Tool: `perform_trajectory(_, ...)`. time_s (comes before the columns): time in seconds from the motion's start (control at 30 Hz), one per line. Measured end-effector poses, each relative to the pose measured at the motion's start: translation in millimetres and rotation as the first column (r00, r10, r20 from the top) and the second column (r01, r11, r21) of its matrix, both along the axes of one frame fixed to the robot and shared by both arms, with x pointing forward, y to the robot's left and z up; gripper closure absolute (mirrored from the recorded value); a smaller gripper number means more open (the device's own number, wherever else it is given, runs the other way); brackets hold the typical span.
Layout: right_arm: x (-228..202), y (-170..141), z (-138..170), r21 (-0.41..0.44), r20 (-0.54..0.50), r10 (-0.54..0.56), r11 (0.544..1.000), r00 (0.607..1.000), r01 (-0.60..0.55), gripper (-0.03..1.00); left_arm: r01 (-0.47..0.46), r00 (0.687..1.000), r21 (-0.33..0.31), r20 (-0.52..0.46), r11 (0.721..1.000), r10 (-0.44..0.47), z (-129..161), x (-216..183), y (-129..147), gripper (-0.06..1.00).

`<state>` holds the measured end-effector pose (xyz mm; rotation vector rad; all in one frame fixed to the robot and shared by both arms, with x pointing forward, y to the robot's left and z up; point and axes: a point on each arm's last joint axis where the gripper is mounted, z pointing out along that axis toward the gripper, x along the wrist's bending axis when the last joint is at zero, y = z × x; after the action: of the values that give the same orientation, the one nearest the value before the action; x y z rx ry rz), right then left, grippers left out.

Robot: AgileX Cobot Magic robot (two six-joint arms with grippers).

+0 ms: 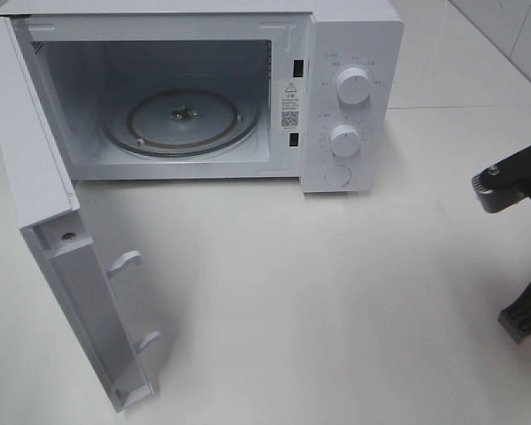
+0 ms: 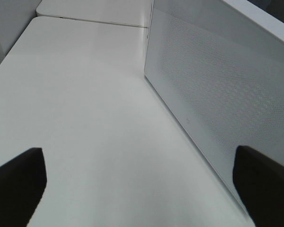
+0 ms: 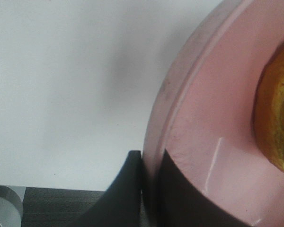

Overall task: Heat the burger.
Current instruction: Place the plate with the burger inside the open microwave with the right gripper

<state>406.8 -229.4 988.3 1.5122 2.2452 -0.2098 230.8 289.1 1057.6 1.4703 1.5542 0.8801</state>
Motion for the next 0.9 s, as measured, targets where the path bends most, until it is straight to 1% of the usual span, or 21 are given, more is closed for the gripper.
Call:
perform_trajectory(0.07,-1,2,1,0.000,0.000,0.017,1.000,1.000,-0.017,0.94,0.000,1.000,0.000,0.000,1.000,0.000,0,0,0,-0.05)
perform_trajectory(0.1,-3,6,1,-0.004,-0.003,0.050,0.999,0.999,-0.050,0.94,0.000,1.000,0.000,0.000,1.000,0.000,0,0,0,-0.05)
perform_trajectory(0.13,-3,6,1,-0.004,-0.003,0.050,0.999,0.999,-0.050,0.94,0.000,1.000,0.000,0.000,1.000,0.000,0,0,0,-0.05)
perform_trajectory(0.17,-5,9,1,-0.006,-0.004,0.077,0.997,0.997,-0.077,0.94,0.000,1.000,0.000,0.000,1.000,0.000,0,0,0,-0.05)
perform_trajectory(0.23,-6,11,1,-0.010,-0.005,0.089,0.996,0.996,-0.090,0.94,0.000,1.000,0.000,0.000,1.000,0.000,0,0,0,-0.05)
perform_trajectory(0.3,-10,17,1,-0.027,-0.013,0.142,0.989,0.990,-0.142,0.94,0.000,1.000,0.000,0.000,1.000,0.000,0,0,0,-0.05)
perform_trajectory(0.4,-11,18,1,-0.030,-0.015,0.153,0.988,0.988,-0.154,0.94,0.000,1.000,0.000,0.000,1.000,0.000,0,0,0,-0.05)
perform_trajectory(0.43,-13,22,1,-0.033,-0.014,0.180,0.983,0.984,-0.180,0.94,0.000,1.000,0.000,0.000,1.000,0.000,0,0,0,-0.05)
perform_trajectory(0.5,-14,24,2,-0.034,-0.013,0.192,0.981,0.981,-0.192,0.94,0.000,1.000,0.000,0.000,1.000,0.000,0,0,0,-0.05)
perform_trajectory(0.63,-19,34,2,-0.049,-0.005,0.272,0.961,0.962,-0.272,0.94,0.000,1.000,0.000,0.000,1.000,0.000,0,0,0,-0.05)
perform_trajectory(0.7,-21,35,2,-0.049,-0.005,0.284,0.958,0.959,-0.284,0.94,0.000,1.000,0.000,0.000,1.000,0.000,0,0,0,-0.05)
perform_trajectory(0.73,-23,38,2,-0.051,-0.007,0.309,0.950,0.951,-0.309,0.94,0.000,1.000,0.000,0.000,1.000,0.000,0,0,0,-0.05)
perform_trajectory(0.83,-24,40,2,-0.052,-0.008,0.321,0.946,0.947,-0.321,0.94,0.000,1.000,0.000,0.000,1.000,0.000,0,0,0,-0.05)
perform_trajectory(0.9,-28,45,2,-0.061,-0.012,0.373,0.926,0.928,-0.373,0.94,0.000,1.000,0.000,0.000,1.000,0.000,0,0,0,-0.05)
